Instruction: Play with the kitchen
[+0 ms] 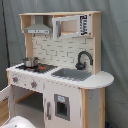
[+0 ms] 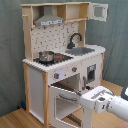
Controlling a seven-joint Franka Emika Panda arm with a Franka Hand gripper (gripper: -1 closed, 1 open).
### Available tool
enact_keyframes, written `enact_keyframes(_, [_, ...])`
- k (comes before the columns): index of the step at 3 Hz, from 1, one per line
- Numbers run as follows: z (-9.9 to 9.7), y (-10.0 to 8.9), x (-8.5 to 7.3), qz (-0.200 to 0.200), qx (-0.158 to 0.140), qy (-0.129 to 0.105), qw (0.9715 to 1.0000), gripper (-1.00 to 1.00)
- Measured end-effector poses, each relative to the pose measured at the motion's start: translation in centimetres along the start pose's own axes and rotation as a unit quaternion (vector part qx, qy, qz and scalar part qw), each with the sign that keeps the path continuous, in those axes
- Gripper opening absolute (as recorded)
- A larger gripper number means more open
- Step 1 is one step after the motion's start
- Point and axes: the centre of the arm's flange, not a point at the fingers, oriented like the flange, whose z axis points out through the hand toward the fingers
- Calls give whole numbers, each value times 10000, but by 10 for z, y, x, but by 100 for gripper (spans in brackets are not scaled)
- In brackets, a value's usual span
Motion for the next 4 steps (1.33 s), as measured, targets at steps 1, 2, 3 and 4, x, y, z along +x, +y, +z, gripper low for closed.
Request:
enact_keyframes(1, [19,7,-40,278,114,-347,9989,100])
enact_keyframes(2, [12,-4,-60,297,209,-521,9980,100])
enact_keyframes(3, [12,-24,-83,282,364,-724,9963,100])
enact_keyframes(4, [16,-30,-115,367,473,-981,9934,100])
